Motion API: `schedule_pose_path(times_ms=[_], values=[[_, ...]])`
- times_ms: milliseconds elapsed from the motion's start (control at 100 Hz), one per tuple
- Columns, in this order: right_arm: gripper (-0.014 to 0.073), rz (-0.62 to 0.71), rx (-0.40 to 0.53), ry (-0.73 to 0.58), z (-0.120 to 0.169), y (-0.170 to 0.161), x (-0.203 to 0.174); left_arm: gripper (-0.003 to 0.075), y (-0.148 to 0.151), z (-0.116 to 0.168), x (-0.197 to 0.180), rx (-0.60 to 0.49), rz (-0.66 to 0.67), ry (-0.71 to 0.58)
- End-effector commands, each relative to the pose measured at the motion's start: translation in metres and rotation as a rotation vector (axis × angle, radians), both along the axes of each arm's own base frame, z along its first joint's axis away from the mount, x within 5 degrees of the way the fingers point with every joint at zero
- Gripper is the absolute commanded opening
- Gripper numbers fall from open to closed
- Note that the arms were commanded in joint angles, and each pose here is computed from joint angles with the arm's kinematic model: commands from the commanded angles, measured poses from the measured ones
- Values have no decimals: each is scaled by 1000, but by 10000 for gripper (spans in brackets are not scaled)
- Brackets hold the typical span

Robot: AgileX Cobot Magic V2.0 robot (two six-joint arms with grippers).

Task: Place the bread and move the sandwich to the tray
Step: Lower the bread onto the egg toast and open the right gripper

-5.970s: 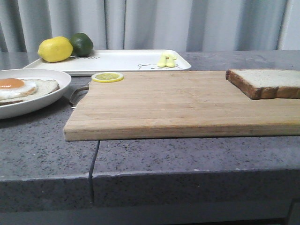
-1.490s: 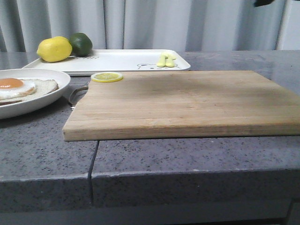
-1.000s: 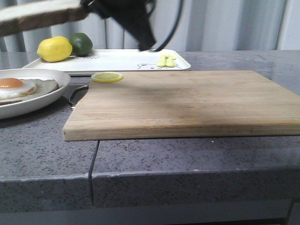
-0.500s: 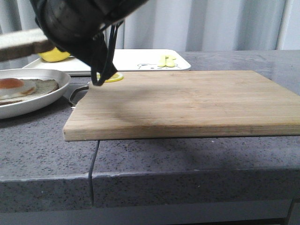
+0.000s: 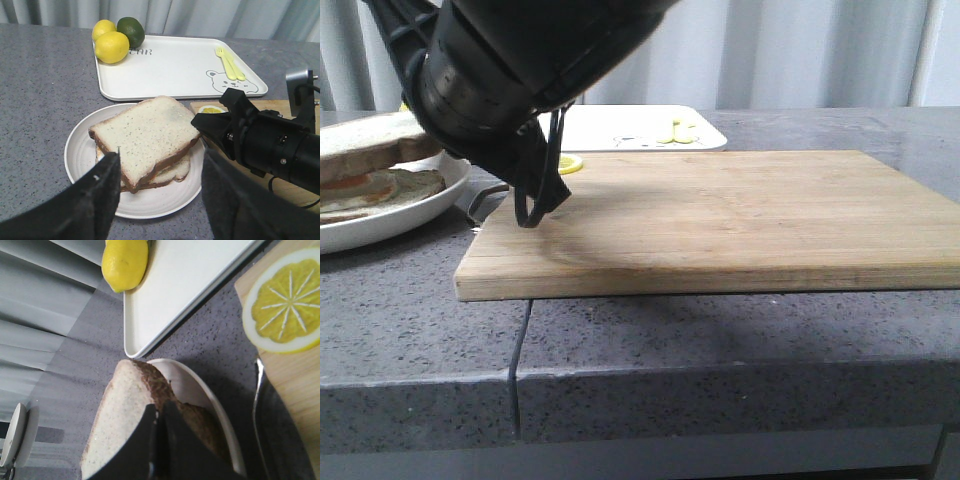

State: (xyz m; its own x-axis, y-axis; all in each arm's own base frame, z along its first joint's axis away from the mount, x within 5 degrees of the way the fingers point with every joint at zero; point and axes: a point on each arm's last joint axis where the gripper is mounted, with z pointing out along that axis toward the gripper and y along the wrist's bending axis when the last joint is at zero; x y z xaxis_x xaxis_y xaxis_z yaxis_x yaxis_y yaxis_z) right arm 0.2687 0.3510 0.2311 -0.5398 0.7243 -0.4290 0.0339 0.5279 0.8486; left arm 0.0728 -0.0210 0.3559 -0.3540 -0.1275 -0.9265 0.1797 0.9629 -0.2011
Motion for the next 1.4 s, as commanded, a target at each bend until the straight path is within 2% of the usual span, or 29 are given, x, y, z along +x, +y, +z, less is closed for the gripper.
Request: schedule_pose_path(times_ms=[0,420,540,780,1040,1140,1240,1390], values=[[-62,2,49,-96,38,-2,-1,348,1,16,3,-33,18,-88],[-41,11,48,-93,37,-1,-2,348,1,16,3,-33,18,-88],[20,11,48,-93,37,-1,-2,348,1,16,3,-33,18,-88],[206,-26,50,-118,40,-4,0,348,1,16,3,-35,18,-88],[274,-90,72,-188,56,-13,1,348,1,16,3,-35,18,-88],[279,-61,71,-268,74,-16,-2,348,1,16,3,-35,18,-88],[279,-1,40,-421,103,-21,-10,348,1,16,3,-35,18,-88],[279,61,-161,-726,150,-35,-25,348,1,16,3,-35,18,-88]])
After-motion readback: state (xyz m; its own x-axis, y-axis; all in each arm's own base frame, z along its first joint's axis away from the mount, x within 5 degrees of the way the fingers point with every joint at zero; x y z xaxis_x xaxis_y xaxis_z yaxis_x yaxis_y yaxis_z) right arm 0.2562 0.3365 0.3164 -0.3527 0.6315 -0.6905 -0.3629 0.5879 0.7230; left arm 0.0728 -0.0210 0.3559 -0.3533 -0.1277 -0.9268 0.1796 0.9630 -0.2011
